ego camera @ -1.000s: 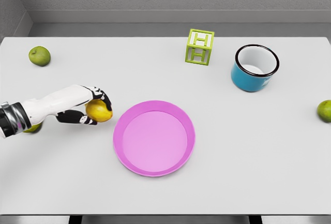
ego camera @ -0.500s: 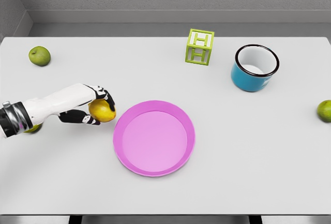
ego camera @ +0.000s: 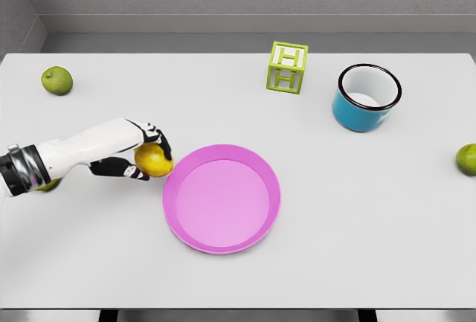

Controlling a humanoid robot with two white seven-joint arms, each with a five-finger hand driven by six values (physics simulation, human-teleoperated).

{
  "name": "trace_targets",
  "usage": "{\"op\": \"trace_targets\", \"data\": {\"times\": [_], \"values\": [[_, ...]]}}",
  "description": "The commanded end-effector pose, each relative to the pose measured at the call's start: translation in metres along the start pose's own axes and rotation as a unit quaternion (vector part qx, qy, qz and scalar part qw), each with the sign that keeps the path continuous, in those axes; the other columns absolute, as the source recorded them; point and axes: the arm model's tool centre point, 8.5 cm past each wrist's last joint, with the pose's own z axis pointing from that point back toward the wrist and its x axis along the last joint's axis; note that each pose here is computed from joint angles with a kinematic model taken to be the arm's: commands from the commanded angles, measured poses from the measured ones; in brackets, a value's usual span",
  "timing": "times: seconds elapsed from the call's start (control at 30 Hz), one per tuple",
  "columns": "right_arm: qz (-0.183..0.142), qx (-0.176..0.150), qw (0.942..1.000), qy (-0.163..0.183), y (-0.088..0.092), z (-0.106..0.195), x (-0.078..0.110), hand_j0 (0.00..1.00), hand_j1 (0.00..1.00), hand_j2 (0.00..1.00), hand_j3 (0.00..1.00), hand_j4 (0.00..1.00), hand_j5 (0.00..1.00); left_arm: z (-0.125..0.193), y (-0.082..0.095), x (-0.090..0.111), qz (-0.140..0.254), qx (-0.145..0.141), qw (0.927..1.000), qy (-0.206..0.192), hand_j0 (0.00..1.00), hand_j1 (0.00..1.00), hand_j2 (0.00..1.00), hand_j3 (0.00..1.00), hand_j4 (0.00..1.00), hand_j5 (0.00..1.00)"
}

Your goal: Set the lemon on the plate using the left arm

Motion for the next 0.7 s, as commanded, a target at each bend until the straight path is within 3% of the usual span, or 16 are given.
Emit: {"op": "trace_targets", "data": {"times": [0.0, 0.67], "values": [[0.0, 0.0, 1.0, 0.0, 0.0, 0.0, 0.0, 1.0, 1.0, 1.0, 1.0, 1.0, 1.0, 0.0, 0.0, 0.002, 0.0, 0.001, 1.0, -0.008, 0.5, 0.5, 0.5, 0.5, 0.5, 0.5], [0.0, 0.0, 1.0, 0.0, 0.0, 0.0, 0.0, 1.0, 1.0, 1.0, 1.0, 1.0, 1.0, -0.012, -0.002, 0.018, -0.01, 0.011, 0.9978, -0.065, 0.49, 0.49, 0.49, 0.49, 0.49, 0.49]]}}
